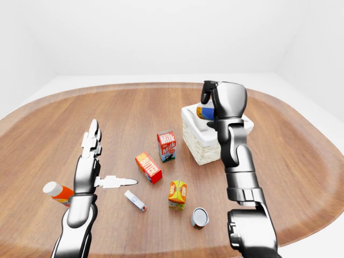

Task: Pick up the alphabet soup and the tomato sauce, and put them in the basket.

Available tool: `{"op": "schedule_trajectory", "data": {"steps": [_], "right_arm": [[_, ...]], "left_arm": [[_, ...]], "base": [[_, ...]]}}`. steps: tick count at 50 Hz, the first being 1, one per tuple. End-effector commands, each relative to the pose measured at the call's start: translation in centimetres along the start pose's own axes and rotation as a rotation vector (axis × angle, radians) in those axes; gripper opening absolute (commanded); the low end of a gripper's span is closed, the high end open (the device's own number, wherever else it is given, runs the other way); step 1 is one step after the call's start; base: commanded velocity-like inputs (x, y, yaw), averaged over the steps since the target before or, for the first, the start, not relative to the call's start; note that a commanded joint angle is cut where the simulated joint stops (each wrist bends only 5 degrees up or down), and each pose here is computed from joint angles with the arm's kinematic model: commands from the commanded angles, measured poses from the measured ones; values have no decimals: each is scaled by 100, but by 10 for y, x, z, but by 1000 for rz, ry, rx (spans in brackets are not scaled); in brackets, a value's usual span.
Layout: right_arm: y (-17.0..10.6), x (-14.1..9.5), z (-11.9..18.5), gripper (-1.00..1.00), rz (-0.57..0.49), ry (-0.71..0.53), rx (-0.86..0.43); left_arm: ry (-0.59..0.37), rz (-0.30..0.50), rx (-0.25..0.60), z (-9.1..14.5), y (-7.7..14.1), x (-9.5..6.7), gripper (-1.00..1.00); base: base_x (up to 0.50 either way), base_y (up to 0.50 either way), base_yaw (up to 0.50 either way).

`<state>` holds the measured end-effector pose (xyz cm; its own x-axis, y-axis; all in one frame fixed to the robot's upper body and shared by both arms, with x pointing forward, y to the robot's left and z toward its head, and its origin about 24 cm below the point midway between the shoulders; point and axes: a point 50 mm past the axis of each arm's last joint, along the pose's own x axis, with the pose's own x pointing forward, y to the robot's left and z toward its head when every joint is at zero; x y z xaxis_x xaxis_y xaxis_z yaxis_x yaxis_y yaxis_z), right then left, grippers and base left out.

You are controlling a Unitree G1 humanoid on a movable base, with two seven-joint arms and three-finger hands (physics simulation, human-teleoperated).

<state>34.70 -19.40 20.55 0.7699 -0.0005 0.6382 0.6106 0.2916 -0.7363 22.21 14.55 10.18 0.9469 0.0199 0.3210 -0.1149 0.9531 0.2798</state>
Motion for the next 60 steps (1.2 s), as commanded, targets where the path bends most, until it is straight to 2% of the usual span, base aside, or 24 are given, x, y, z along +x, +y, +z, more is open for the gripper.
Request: {"op": "schedule_trajectory", "data": {"steps": [1, 21, 38, 58, 60], "right_arm": [[14, 14, -1, -100, -1, 11, -36], [42, 39, -9, -100, 80, 78, -111], [44, 49, -18, -100, 157, 119, -159], [44, 61, -2, -100, 182, 101, -156], [43, 64, 0, -100, 184, 76, -185]], "left_arm": [[-2, 4, 15, 1, 1, -1, 100], [-7, -1, 14, 2, 1, -1, 100], [-1, 4, 12, 0, 2, 0, 100], [-3, 5, 10, 1, 2, -1, 100], [-2, 4, 10, 0, 2, -1, 100]], "base": [[0, 0, 0], [0, 0, 0], [0, 0, 0], [0, 0, 0], [0, 0, 0]]}}
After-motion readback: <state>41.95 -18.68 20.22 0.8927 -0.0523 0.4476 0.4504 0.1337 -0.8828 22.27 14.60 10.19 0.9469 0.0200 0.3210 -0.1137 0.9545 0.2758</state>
